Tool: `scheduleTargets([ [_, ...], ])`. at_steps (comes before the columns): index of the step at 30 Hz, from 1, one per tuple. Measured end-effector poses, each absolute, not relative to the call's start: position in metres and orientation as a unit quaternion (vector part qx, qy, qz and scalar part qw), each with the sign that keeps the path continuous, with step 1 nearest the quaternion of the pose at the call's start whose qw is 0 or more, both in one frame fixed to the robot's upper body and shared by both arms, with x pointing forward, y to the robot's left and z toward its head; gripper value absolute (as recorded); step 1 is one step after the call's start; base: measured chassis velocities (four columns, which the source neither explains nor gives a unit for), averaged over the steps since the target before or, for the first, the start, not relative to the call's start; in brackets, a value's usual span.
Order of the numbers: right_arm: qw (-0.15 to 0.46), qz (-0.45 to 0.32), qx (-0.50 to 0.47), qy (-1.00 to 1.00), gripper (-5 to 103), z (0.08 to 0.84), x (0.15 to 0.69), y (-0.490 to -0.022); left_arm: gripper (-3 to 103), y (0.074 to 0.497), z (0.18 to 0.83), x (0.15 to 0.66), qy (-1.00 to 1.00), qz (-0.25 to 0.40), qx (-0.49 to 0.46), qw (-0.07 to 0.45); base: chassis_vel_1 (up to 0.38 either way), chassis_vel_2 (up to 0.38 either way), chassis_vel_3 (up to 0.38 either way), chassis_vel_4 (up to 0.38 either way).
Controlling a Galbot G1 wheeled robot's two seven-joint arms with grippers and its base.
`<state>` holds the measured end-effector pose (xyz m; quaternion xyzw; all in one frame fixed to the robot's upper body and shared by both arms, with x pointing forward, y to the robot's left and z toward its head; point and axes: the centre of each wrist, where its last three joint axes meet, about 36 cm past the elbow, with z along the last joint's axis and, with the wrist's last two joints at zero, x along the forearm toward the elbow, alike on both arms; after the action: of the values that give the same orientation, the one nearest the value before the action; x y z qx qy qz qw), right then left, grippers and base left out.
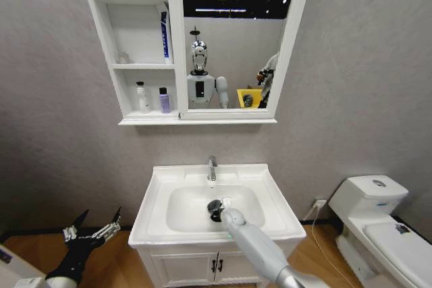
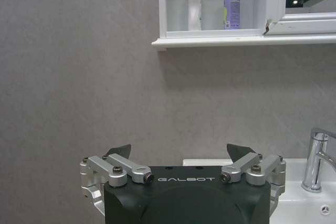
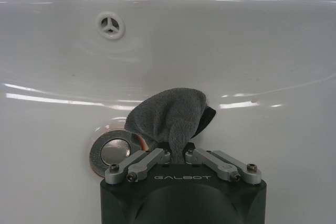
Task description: Move facial cleanser and shampoo from washbasin to cabinet, then wipe washbasin with towel.
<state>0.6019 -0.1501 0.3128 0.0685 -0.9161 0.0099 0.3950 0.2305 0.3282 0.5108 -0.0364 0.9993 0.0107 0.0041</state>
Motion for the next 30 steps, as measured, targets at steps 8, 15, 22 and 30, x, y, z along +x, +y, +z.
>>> scheduleTargets([
  [8, 0.400, 0.008, 0.103, -0.910, 7, 0.308, 0.595, -0.099, 100, 0.328, 0.511, 0.230, 0.999, 0.011, -0.037, 0.004, 0.000, 0.000, 0.000, 0.000],
  [15, 0.397, -0.043, 0.168, -0.901, 7, 0.335, 0.583, -0.028, 100, 0.328, 0.511, 0.231, 0.999, 0.011, -0.036, 0.004, 0.017, 0.012, 0.006, 0.008],
  [22, 0.335, -0.061, 0.178, -0.923, 7, 0.394, 0.561, -0.079, 100, 0.328, 0.511, 0.231, 0.999, 0.011, -0.036, 0.004, 0.008, 0.004, 0.004, 0.004],
  [30, 0.234, 0.017, 0.103, -0.967, 7, 0.414, 0.540, -0.223, 100, 0.328, 0.511, 0.231, 0.999, 0.011, -0.036, 0.004, 0.000, 0.000, 0.000, 0.000],
])
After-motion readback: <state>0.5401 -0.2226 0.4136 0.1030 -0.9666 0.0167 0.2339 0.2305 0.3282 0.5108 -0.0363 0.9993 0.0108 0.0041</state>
